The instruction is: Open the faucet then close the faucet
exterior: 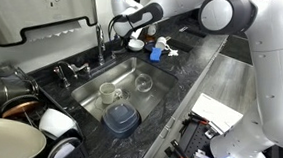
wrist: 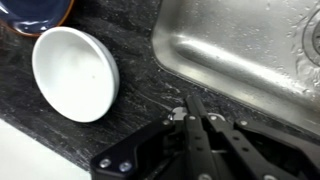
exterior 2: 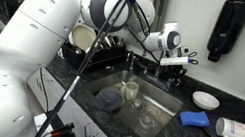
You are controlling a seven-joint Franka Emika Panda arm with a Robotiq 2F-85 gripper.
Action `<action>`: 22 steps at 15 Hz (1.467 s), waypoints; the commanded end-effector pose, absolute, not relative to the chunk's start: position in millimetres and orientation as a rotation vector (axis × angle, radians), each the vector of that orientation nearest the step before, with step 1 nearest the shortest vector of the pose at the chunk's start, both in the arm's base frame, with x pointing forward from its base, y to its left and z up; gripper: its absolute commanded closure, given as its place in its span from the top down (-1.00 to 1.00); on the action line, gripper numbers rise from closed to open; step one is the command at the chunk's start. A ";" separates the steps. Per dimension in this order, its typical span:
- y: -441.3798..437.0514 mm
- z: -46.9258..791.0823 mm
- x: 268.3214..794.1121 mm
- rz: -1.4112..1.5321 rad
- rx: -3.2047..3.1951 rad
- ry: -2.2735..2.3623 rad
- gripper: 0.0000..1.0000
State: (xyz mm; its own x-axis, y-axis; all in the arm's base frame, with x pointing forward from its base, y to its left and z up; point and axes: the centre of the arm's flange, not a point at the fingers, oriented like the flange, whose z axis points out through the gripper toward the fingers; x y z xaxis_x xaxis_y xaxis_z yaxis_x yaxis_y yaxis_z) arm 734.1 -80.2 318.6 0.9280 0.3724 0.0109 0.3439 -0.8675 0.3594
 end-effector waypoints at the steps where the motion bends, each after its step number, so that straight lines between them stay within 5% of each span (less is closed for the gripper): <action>1: -84.3 307.3 743.4 0.170 2.566 0.465 -1.00; 22: -137.7 312.0 723.2 0.714 2.861 0.494 -1.00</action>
